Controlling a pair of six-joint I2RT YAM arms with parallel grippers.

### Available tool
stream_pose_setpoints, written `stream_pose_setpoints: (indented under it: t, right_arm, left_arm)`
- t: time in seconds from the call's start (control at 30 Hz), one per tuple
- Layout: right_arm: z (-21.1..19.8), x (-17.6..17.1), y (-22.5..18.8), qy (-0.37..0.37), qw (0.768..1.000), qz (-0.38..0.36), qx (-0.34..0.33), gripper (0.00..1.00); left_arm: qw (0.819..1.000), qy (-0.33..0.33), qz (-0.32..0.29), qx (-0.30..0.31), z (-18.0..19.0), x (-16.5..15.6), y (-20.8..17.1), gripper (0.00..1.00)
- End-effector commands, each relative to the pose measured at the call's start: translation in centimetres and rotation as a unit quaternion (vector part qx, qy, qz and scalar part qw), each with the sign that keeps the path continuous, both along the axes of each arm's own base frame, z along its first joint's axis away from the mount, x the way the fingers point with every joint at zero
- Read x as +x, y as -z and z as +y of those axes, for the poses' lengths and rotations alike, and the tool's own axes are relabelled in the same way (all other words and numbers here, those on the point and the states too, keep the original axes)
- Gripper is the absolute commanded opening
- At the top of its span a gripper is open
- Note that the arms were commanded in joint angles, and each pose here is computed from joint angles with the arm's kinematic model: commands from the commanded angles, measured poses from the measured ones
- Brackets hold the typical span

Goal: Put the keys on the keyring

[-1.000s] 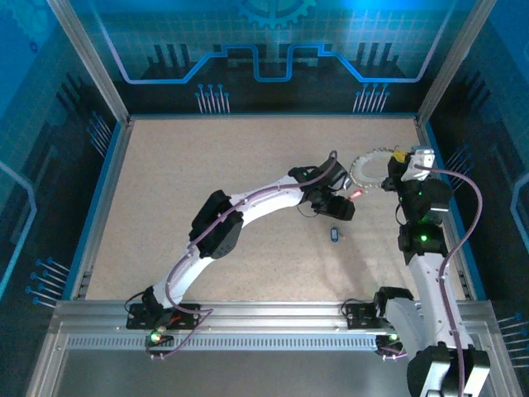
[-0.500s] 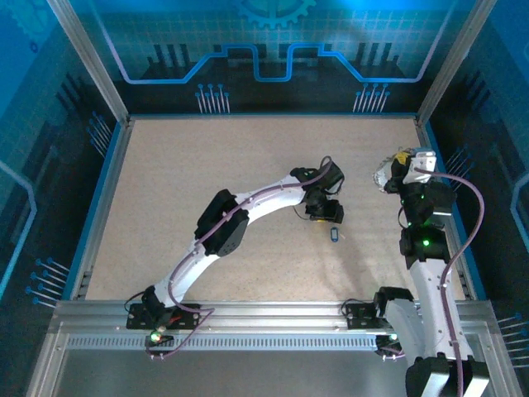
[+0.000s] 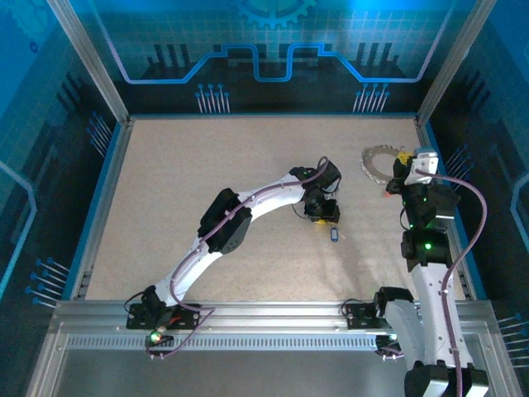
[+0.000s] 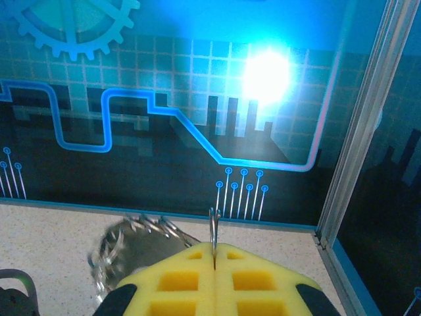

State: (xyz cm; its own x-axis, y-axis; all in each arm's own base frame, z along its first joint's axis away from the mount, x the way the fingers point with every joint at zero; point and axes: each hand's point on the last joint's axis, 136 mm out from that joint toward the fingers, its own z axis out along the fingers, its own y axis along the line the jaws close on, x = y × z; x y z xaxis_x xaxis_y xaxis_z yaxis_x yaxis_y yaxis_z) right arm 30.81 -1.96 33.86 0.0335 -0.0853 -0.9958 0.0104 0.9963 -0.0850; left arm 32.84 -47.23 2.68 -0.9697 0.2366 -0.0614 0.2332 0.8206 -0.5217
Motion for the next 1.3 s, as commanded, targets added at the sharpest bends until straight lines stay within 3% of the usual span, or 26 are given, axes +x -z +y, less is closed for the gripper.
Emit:
stream_pose_setpoints:
  t: [0.0, 0.5, 0.73, 1.0, 1.27]
  right_arm:
    - [-0.4, -0.8, -2.1, 0.010, 0.999, -0.029, -0.015, 0.00]
    - [-0.5, -1.0, -1.9, 0.013, 0.999, -0.027, -0.016, 0.00]
    - [-0.4, -0.9, -1.7, 0.012, 1.000, -0.025, -0.014, 0.00]
    - [-0.4, -0.9, -1.7, 0.011, 1.000, -0.024, -0.015, 0.00]
    - [-0.2, -1.0, -1.5, 0.005, 1.000, -0.021, -0.019, 0.00]
  left_arm:
    - [0.999, 0.014, 0.036, -0.012, -0.7, -1.2, 0.4, 0.30]
    - [0.999, 0.017, 0.050, -0.011, -0.8, -1.9, 0.5, 0.28]
    - [0.998, 0.019, 0.057, -0.015, -1.0, -2.1, 0.5, 0.22]
    - [0.998, 0.023, 0.054, -0.013, -1.1, -1.9, 0.5, 0.05]
    - [0.999, 0.019, 0.026, -0.008, -1.0, -1.0, 0.1, 0.04]
